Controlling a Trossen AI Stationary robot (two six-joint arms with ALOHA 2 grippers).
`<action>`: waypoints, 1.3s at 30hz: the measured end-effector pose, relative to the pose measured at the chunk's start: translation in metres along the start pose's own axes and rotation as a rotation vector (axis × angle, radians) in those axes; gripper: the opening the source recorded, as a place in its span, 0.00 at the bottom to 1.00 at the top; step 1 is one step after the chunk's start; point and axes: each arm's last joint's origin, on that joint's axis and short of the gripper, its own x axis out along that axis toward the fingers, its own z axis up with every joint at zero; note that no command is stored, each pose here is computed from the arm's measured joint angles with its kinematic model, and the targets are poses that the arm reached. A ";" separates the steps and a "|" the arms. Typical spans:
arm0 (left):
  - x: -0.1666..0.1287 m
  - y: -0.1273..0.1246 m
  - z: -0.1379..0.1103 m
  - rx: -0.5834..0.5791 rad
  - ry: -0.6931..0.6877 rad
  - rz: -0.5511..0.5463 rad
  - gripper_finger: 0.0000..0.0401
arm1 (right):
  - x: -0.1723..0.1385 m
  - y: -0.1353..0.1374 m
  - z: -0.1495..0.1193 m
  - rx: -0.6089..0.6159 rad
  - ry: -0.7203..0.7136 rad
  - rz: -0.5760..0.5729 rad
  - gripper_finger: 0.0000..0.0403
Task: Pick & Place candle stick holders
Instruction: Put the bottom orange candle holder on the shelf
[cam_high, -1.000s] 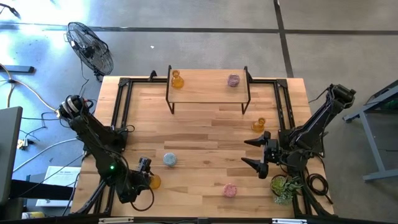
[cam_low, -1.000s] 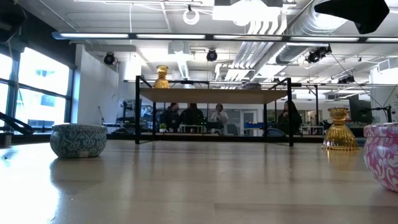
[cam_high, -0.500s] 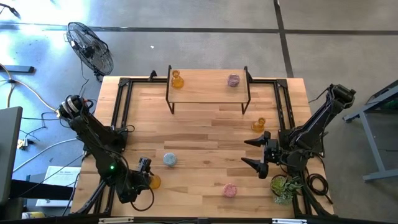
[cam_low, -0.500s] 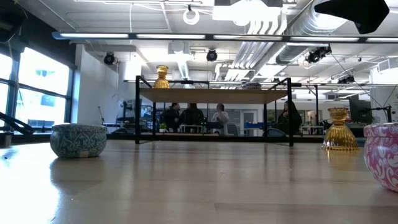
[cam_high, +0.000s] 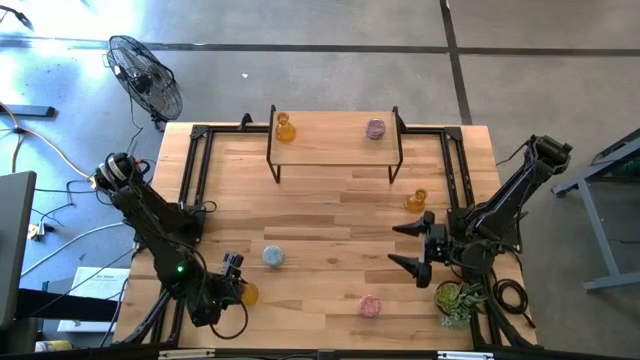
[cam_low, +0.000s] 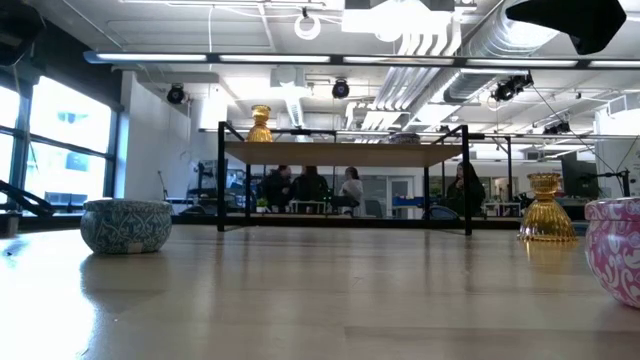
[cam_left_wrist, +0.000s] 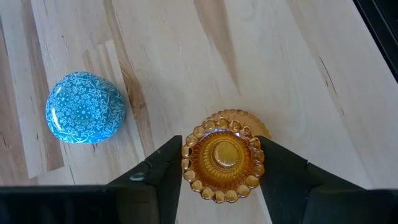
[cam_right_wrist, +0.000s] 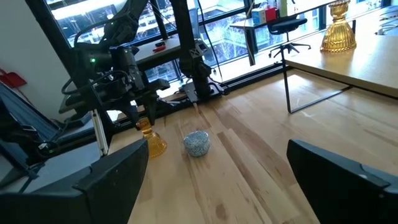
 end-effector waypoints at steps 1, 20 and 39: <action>0.000 0.000 0.000 0.000 0.000 0.000 0.41 | 0.000 0.000 0.000 0.000 0.002 0.003 0.94; 0.000 0.001 0.002 -0.027 -0.043 0.049 0.41 | 0.000 0.000 0.000 0.000 0.003 0.006 0.94; -0.055 0.001 0.059 0.109 -0.211 0.159 0.41 | 0.000 0.000 -0.001 -0.013 0.017 0.019 0.94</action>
